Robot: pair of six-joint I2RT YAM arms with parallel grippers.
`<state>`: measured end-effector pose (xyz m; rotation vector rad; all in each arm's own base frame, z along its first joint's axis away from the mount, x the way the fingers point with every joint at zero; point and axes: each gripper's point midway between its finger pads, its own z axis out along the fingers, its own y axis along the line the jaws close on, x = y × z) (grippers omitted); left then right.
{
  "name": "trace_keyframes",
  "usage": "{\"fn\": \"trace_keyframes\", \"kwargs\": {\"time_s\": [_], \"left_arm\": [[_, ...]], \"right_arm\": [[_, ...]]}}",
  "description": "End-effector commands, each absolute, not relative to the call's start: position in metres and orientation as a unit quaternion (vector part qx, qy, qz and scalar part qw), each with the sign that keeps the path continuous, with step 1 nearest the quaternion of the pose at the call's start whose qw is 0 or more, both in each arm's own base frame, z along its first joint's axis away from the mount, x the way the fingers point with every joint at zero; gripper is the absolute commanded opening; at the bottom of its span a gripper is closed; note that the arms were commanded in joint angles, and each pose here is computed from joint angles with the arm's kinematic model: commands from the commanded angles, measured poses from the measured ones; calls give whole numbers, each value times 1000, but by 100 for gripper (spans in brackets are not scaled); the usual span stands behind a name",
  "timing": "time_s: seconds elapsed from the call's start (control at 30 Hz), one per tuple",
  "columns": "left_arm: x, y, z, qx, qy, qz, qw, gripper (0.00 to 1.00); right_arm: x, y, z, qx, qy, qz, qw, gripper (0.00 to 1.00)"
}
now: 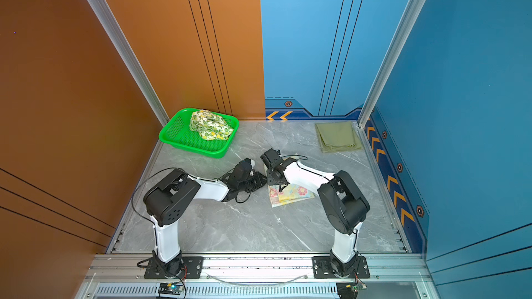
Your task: Fold and stack the skirts
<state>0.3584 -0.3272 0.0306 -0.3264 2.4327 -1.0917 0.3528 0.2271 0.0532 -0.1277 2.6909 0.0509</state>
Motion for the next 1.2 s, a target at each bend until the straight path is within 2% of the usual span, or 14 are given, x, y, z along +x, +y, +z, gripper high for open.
{"fn": "trace_keyframes", "kwargs": {"time_s": [0.0,0.17,0.37,0.57,0.87,0.9,1.0,1.07,1.17], "left_arm": [[326,-290,-28,-141,928,-304,160,24],[325,-290,-30,-141,929,-304,158,20],[327,-288,-33,-144,930,-301,157,14],[329,-288,-33,-145,928,-303,158,2],[327,-288,-33,-145,928,-306,155,0],[328,-288,-33,-144,928,-306,157,0],[327,-287,-32,-145,928,-307,156,0],[327,-287,-32,-144,928,-307,157,0],[326,-285,-30,-146,927,-306,158,0]], "right_arm": [[369,224,56,-33,969,-12,245,40],[376,217,62,-38,965,-31,259,0],[366,226,89,-43,962,7,270,0],[358,250,108,-28,961,88,260,0],[363,271,73,-28,970,110,216,0],[362,271,70,-29,970,111,212,4],[362,269,76,-30,969,120,215,38],[363,264,87,-25,966,128,224,51],[367,253,105,-8,959,156,235,57]]}}
